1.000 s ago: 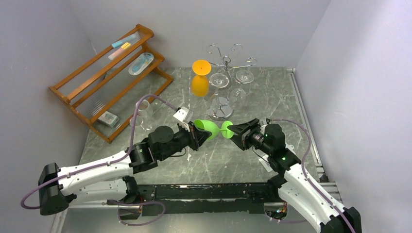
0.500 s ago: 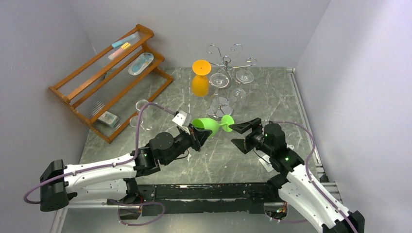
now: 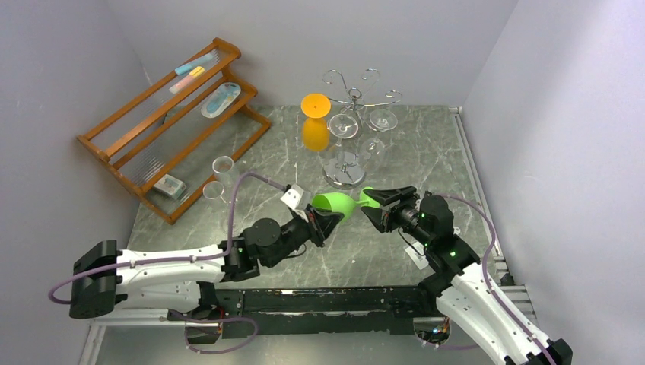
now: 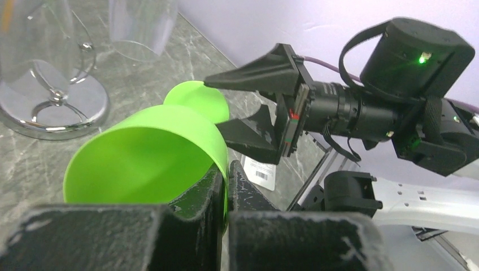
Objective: Place the wine glass upside down on the wine glass rack
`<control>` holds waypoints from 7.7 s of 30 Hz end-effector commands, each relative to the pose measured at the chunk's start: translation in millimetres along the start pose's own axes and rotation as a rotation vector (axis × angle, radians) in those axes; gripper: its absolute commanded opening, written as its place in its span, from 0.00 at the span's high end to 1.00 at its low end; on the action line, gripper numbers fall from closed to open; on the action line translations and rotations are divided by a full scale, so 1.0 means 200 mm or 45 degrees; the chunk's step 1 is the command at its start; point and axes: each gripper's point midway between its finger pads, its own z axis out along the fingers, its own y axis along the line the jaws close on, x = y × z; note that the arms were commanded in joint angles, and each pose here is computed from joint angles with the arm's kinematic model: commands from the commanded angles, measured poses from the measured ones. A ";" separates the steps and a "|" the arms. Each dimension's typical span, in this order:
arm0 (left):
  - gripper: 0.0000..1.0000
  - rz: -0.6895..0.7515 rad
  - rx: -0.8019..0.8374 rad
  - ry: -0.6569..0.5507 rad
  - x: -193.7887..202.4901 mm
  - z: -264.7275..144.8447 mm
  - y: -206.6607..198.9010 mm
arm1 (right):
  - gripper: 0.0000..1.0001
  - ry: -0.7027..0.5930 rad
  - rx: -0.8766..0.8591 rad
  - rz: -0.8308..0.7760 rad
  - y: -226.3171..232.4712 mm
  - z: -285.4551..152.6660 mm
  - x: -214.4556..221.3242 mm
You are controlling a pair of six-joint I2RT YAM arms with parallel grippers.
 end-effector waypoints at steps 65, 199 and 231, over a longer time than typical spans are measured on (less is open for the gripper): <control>0.17 -0.124 -0.118 0.181 0.15 -0.03 -0.12 | 1.00 -0.410 -0.020 -0.619 0.09 0.09 -0.29; 0.24 -0.459 -0.246 -0.058 -0.64 -0.06 0.10 | 1.00 -0.648 -0.327 -1.110 1.03 -0.62 -0.14; 0.16 -0.018 -0.401 0.012 -0.67 -0.10 0.23 | 1.00 -1.012 -0.182 -1.460 1.61 0.21 -0.60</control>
